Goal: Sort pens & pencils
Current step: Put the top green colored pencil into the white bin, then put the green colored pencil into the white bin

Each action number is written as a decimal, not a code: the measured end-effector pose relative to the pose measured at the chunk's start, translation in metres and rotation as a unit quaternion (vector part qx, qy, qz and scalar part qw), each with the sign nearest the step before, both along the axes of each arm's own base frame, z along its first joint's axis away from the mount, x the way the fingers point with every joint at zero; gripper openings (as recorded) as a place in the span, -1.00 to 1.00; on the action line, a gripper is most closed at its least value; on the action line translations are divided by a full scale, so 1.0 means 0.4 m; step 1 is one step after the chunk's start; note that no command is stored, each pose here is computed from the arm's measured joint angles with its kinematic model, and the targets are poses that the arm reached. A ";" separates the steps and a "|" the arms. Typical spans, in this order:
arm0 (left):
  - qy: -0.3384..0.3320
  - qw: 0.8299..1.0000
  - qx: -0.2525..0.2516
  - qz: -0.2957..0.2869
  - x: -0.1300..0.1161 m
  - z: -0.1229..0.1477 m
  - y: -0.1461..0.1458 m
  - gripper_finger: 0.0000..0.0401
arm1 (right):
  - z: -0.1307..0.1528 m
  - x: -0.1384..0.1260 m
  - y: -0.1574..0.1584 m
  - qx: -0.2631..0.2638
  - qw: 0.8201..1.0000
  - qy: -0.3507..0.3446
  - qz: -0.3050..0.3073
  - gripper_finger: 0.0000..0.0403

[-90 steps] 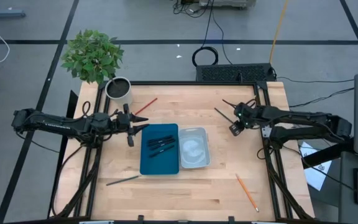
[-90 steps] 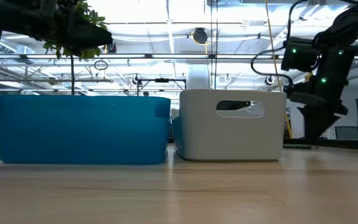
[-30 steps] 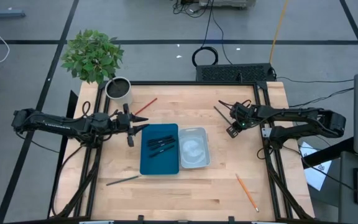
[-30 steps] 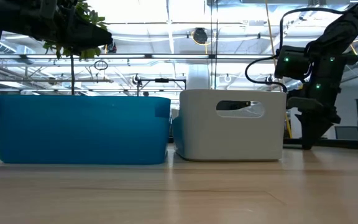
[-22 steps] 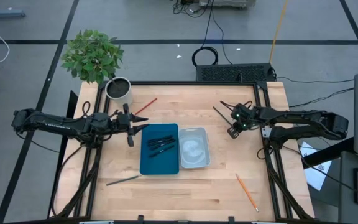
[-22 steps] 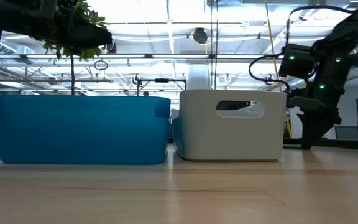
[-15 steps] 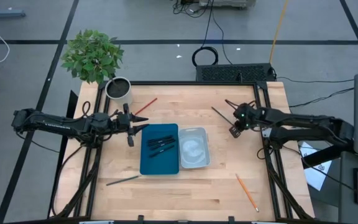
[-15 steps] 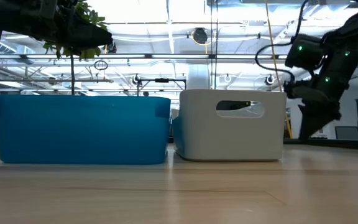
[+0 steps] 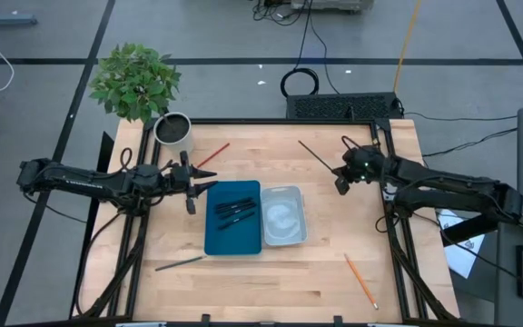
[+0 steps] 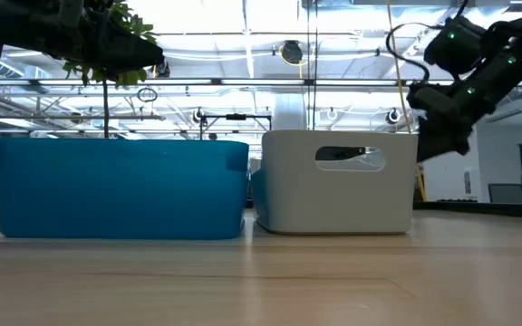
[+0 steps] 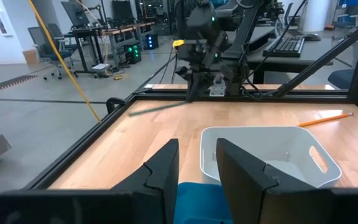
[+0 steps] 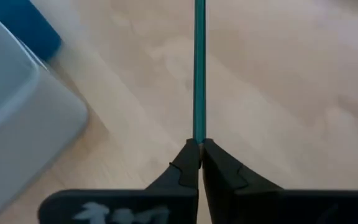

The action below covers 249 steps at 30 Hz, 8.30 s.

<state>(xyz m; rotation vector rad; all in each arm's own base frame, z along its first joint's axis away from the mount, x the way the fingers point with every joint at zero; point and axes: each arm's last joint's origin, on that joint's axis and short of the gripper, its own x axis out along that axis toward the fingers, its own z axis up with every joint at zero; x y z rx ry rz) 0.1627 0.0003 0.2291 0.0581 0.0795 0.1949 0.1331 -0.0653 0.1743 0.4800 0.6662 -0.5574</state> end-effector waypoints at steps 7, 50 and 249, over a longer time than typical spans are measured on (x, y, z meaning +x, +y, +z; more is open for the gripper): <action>0.001 1.000 0.000 0.000 0.000 0.000 0.000 -0.44 | 0.038 0.028 -0.010 -0.066 0.994 -0.085 0.022 -1.00; -0.145 0.987 0.035 -0.055 0.142 -0.027 -0.022 -0.44 | 0.039 0.198 0.132 -0.185 0.853 -0.422 0.245 -1.00; -0.086 0.996 0.022 -0.016 0.146 -0.055 -0.015 -0.44 | 0.037 0.243 0.127 -0.068 0.921 -0.023 0.383 -1.00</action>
